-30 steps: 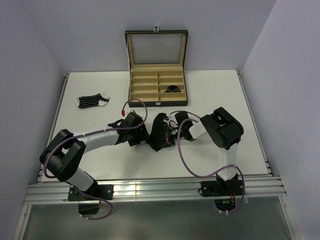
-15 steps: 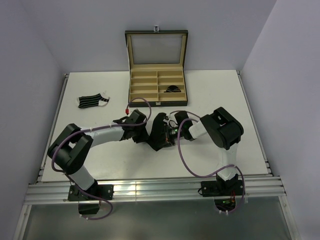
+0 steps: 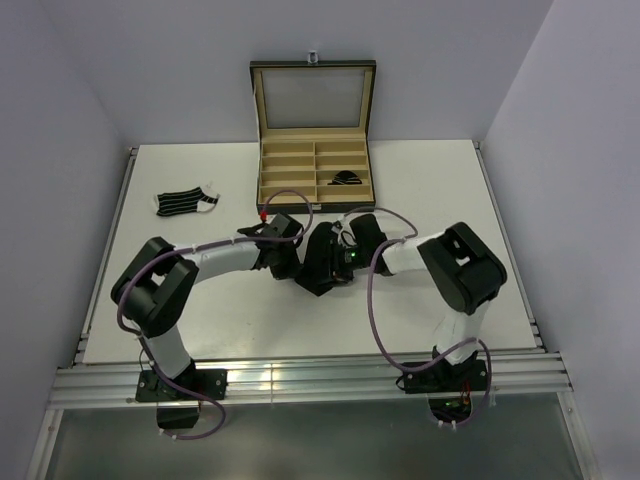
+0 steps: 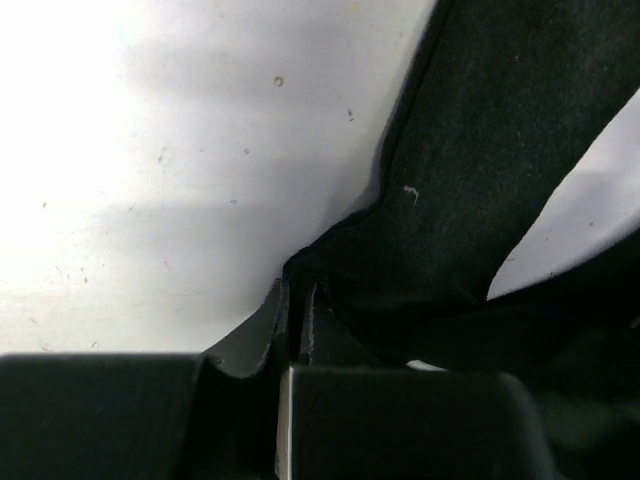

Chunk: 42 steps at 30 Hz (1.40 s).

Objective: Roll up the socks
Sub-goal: Roll the sock at the center of the board.

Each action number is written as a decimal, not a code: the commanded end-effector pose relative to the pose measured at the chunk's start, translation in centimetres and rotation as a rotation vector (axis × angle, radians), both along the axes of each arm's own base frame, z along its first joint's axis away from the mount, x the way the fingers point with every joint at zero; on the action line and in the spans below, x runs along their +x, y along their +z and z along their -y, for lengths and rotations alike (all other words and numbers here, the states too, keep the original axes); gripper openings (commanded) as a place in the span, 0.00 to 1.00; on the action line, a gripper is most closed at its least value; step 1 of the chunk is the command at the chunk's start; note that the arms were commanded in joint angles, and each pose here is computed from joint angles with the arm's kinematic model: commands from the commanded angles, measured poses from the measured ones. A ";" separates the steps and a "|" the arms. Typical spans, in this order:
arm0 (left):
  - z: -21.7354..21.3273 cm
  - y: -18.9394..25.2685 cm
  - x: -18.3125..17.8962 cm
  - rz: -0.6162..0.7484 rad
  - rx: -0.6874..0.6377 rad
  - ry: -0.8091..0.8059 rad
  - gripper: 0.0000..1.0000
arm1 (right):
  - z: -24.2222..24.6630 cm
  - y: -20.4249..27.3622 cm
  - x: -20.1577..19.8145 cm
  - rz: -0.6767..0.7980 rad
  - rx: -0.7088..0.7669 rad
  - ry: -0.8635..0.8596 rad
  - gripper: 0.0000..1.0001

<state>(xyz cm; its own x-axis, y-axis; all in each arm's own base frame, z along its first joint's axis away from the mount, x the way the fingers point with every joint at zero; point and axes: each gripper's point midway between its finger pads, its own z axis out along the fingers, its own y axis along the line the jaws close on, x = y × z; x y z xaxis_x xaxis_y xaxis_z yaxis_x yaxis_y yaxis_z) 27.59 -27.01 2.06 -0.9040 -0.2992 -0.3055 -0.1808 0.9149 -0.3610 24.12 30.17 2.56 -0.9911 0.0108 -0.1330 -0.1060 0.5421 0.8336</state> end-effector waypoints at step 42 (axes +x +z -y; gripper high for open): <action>-0.4 -2.8 -0.6 -0.129 0.187 -0.195 0.00 | -2.3 3.0 -0.2 1.036 -0.717 0.102 0.49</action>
<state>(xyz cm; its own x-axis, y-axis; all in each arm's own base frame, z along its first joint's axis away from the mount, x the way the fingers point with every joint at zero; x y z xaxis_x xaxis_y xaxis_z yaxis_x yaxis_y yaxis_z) 28.70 -28.36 1.96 -0.9542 -0.1172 -0.2752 -0.0395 0.9614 -0.2723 23.27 31.36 4.62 -0.4253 -0.4749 -0.7705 -0.6108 0.7788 -0.1429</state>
